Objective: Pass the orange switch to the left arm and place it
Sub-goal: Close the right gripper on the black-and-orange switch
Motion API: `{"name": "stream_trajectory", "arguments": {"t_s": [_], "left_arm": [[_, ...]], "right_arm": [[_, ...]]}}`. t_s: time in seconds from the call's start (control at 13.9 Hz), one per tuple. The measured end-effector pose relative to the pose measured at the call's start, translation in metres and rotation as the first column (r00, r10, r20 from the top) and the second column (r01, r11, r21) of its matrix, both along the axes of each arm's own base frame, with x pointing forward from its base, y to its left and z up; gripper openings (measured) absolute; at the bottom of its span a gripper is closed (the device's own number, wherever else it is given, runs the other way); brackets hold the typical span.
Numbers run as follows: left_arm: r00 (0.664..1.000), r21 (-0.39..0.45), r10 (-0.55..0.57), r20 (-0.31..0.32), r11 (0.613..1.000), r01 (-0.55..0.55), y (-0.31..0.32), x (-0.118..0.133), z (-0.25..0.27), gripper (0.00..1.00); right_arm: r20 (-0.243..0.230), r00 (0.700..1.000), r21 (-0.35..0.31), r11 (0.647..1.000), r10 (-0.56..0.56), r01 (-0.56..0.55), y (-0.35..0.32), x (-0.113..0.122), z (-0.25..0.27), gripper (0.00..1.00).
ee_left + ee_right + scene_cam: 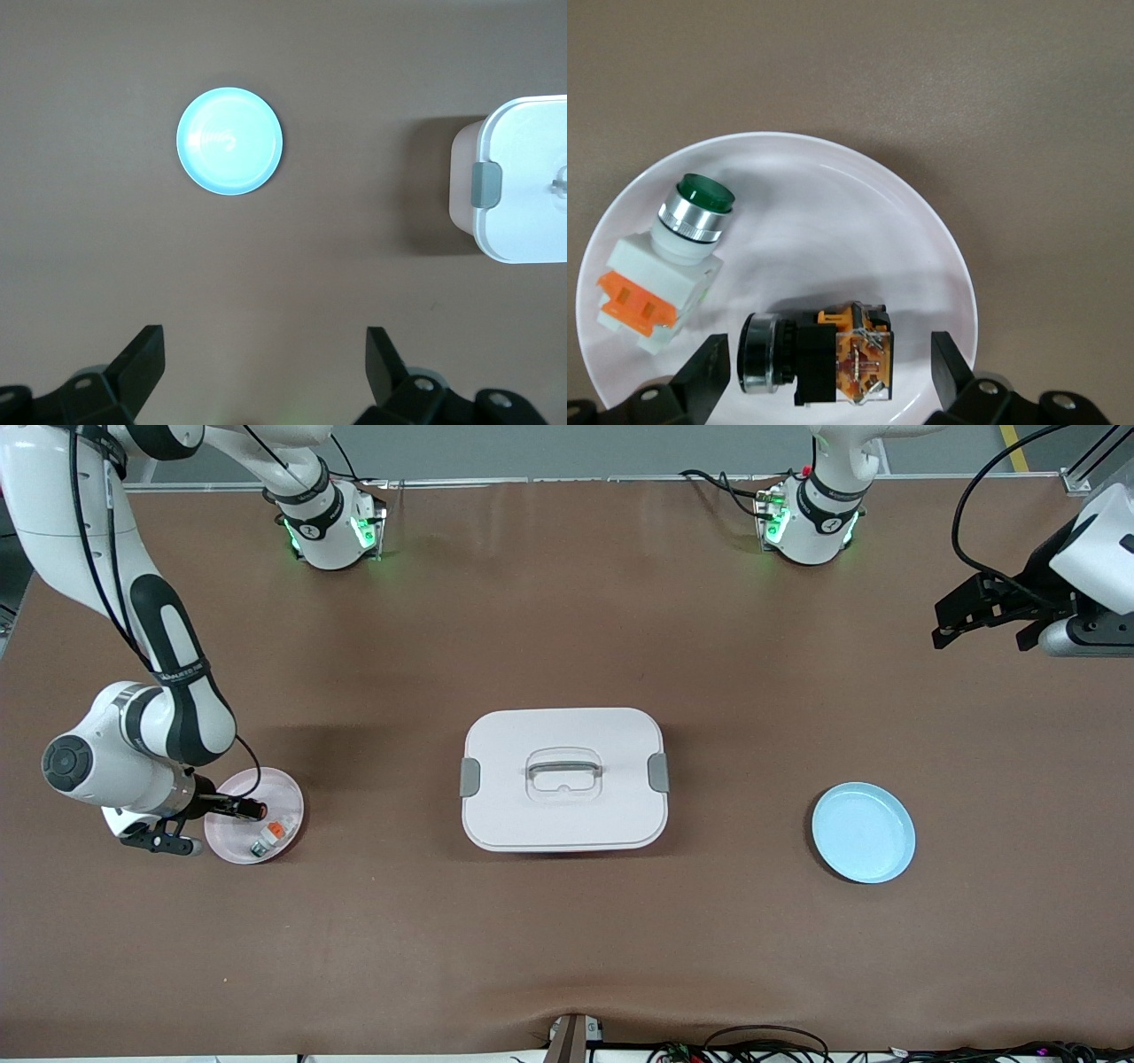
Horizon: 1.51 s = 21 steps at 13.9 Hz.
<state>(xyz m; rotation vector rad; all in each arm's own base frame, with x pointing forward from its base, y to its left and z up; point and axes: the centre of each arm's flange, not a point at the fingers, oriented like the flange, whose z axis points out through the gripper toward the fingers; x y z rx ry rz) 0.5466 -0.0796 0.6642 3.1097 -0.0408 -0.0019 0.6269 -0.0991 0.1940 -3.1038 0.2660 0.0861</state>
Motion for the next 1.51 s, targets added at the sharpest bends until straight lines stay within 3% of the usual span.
{"name": "stream_trajectory", "arguments": {"t_s": [1.01,1.08,1.22,1.51], "left_arm": [[1.000,-0.002,-0.020,0.011,1.000,0.020,-0.011,0.000,0.001,1.00],[1.000,-0.002,-0.020,0.011,1.000,0.020,-0.011,0.000,0.001,1.00],[1.000,-0.003,-0.022,0.011,1.000,0.022,-0.012,0.001,-0.001,1.00],[0.999,-0.008,-0.035,0.016,0.999,0.035,-0.031,0.004,-0.007,1.00]], "right_arm": [[0.000,1.000,0.004,1.000,0.013,-0.013,0.006,0.000,-0.012,1.00],[0.000,1.000,0.004,1.000,0.020,-0.020,0.006,0.000,-0.012,0.95],[0.000,0.999,0.005,0.999,0.033,-0.033,0.006,0.000,-0.012,0.73],[0.000,0.995,0.010,0.995,0.099,-0.099,0.005,0.000,-0.012,0.73]]}}
